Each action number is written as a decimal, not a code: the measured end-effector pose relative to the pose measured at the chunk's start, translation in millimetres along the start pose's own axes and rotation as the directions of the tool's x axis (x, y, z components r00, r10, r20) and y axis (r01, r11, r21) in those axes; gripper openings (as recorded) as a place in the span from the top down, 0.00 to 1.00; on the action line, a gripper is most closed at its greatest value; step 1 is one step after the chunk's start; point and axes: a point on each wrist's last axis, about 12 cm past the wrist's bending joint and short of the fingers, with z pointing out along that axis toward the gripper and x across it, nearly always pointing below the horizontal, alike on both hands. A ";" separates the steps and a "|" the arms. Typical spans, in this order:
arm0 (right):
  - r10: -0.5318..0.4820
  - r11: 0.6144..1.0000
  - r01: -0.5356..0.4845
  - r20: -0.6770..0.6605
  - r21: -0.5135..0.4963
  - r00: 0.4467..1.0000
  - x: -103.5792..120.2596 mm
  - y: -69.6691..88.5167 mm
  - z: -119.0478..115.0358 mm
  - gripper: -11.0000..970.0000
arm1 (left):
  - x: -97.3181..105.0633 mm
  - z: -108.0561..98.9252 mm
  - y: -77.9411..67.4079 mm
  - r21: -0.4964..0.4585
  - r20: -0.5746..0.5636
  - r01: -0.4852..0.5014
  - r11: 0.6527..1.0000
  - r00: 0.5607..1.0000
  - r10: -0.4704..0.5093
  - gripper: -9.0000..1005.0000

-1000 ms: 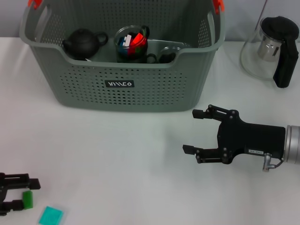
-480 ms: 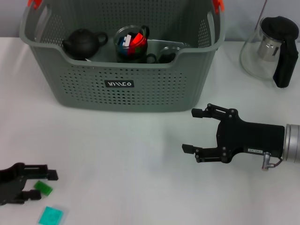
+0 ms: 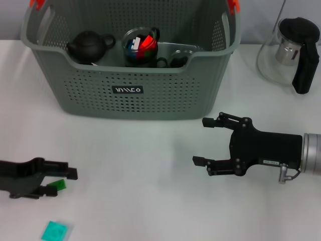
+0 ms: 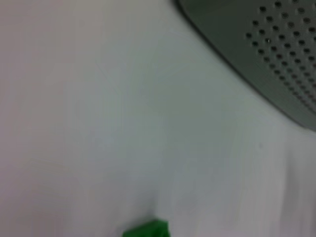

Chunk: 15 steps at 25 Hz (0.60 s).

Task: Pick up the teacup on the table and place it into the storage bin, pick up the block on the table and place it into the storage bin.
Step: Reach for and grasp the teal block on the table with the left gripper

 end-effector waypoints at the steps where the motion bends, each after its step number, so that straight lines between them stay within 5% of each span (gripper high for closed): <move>1: 0.001 1.000 -0.001 0.001 -0.002 1.000 -0.2 0.1 0.3 0.03 | 2.7 -3.3 2.2 0.006 -0.004 -0.004 1.000 1.000 0.004 0.24; 8: -0.003 1.000 0.003 -0.001 -0.004 1.000 -1.7 -1.6 1.9 0.03 | 43.1 -26.9 31.3 0.109 -0.037 0.012 0.994 0.999 -0.008 0.24; 15: -0.007 1.000 0.007 -0.003 -0.002 1.000 -0.8 -1.1 1.3 0.03 | 70.5 -16.9 46.8 0.094 -0.135 0.058 0.994 0.990 -0.045 0.24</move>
